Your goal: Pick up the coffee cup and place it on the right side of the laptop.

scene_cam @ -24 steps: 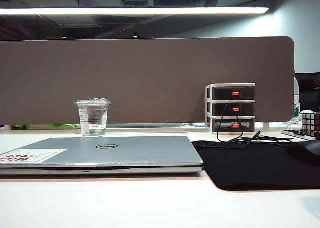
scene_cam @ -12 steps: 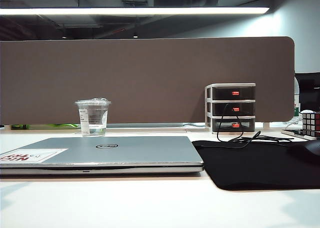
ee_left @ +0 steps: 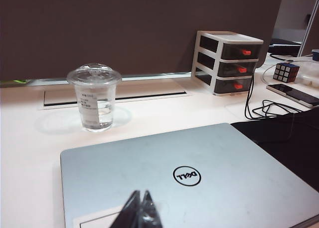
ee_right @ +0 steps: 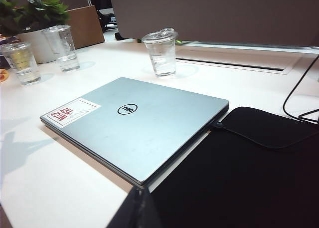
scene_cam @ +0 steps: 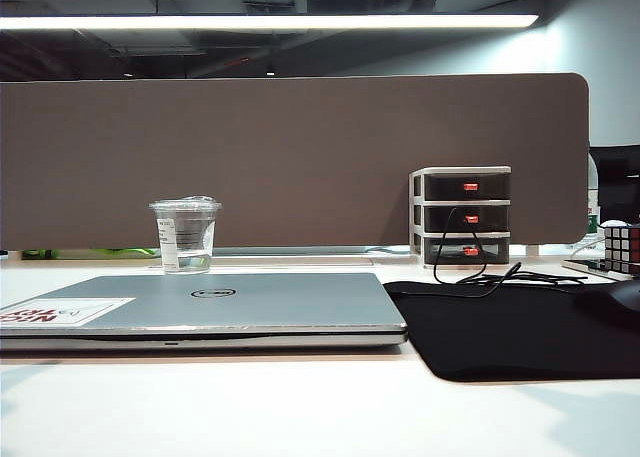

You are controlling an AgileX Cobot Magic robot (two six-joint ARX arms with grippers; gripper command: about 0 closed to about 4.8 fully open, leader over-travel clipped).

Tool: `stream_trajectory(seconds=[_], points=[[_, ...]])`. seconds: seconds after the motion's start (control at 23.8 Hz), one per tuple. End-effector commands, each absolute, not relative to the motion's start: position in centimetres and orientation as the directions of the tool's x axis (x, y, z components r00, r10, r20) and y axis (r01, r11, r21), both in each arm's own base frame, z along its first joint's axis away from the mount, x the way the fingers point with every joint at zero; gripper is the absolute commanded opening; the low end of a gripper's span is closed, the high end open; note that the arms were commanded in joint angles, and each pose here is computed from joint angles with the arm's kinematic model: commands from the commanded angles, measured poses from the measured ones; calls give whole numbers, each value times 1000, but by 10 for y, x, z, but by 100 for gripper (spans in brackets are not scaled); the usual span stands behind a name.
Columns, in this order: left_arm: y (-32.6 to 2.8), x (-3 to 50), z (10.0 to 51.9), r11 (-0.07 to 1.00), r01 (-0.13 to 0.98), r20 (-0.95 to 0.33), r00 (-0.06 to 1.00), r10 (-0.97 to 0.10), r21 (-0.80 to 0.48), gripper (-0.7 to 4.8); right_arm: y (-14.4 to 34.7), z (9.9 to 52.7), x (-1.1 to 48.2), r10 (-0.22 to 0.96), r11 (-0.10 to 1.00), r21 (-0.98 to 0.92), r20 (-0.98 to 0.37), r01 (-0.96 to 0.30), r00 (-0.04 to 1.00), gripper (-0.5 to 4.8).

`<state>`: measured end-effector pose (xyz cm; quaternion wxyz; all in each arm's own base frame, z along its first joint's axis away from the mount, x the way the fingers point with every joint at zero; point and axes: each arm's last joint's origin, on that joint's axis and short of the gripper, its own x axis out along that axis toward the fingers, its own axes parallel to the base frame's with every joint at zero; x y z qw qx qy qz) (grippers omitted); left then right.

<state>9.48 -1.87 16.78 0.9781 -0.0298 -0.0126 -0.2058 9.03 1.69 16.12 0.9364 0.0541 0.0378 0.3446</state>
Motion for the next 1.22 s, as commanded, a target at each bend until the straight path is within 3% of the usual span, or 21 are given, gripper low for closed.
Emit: stream_trajectory(seconds=[0.04, 0.08, 0.17, 0.21, 0.29, 0.42, 0.55, 0.71, 0.96, 1.09, 1.22], points=[[-18, 94, 173, 914, 401, 81, 915, -396, -54, 4, 17, 164, 91, 654, 753, 96, 5, -651, 757, -1], [-18, 94, 174, 919, 390, 87, 919, -385, -53, 37, 17, 165, 91, 654, 753, 90, 12, -652, 757, -1], [-15, 95, 176, 957, 283, 108, 955, -275, -59, 279, 17, 167, 91, 653, 753, 76, 27, -653, 757, -1], [-15, 95, 177, 960, 273, 116, 957, -265, -58, 322, 17, 167, 91, 654, 753, 77, 26, -653, 756, -1], [-14, 95, 178, 962, 267, 133, 957, -258, -56, 369, 17, 167, 91, 654, 753, 77, 27, -653, 756, -1], [-14, 94, 184, 961, 271, 184, 948, -258, -48, 386, 17, 167, 91, 654, 753, 76, 27, -654, 756, -1], [-14, 94, 190, 957, 279, 236, 938, -255, -75, 479, 17, 167, 91, 654, 753, 77, 27, -653, 756, -1], [-14, 95, 193, 960, 269, 227, 942, -246, -80, 479, 17, 167, 90, 654, 753, 76, 27, -654, 756, -1], [-14, 96, 222, 972, 229, 262, 936, -236, 60, 479, 17, 167, 91, 654, 753, 76, 27, -653, 756, -1], [-14, 115, 243, 977, 203, 279, 936, -213, 64, 479, 17, 167, 91, 654, 753, 76, 27, -653, 756, -1], [-18, 147, 258, 966, 249, 253, 932, -259, 74, 479, 17, 167, 91, 653, 753, 76, 26, -653, 757, -1]])
